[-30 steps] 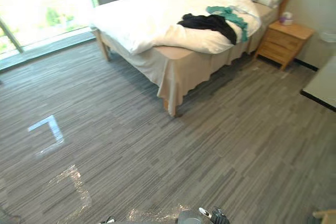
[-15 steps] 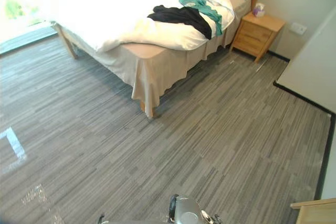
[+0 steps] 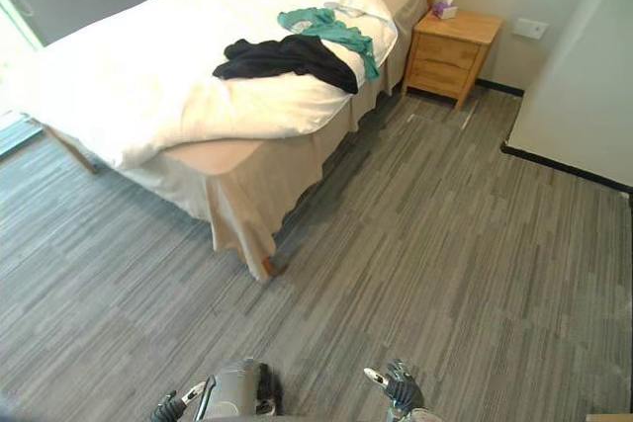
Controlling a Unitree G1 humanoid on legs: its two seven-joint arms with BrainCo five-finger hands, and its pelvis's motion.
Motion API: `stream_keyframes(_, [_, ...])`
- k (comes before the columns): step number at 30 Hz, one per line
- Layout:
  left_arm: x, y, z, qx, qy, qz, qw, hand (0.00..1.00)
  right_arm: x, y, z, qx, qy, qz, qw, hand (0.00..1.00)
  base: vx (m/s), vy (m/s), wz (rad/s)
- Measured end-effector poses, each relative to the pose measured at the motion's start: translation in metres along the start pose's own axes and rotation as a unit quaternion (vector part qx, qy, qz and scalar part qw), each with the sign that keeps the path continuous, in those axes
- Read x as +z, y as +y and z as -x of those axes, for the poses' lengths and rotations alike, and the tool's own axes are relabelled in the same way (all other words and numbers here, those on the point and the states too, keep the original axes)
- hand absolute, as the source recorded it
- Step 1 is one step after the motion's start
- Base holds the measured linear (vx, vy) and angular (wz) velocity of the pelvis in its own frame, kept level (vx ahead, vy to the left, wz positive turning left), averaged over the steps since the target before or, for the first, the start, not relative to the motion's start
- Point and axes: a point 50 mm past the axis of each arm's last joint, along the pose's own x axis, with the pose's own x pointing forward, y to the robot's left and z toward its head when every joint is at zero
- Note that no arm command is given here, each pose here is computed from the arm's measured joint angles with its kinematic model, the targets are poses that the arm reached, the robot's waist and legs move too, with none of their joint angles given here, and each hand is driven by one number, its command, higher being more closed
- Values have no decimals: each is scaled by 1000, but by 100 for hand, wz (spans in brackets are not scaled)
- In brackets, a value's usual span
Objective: Tidy the bed and pick cloth on bed and put in laundry
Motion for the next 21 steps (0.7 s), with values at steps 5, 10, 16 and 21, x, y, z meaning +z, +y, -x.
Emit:
stream_keyframes(5, [11, 1, -2, 0, -20, -15, 1000, 0, -7, 10, 0, 2, 10, 10, 1000, 0, 443, 228, -23])
stream_keyframes(10, [8, -2, -3, -17, -11, -66, 998, 0, 6, -2, -5, -33, 3, 16, 999, 0, 350, 162, -31])
stream_keyframes(16, [20, -5, -7, -20, -15, -84, 996, 0, 15, 1, -8, -30, -21, -4, 999, 0, 339, -68, 6])
stream_keyframes(21, [15, -15, -6, -11, -7, -56, 998, 0, 16, -3, -5, -37, -32, 8, 999, 0, 396, -291, 20])
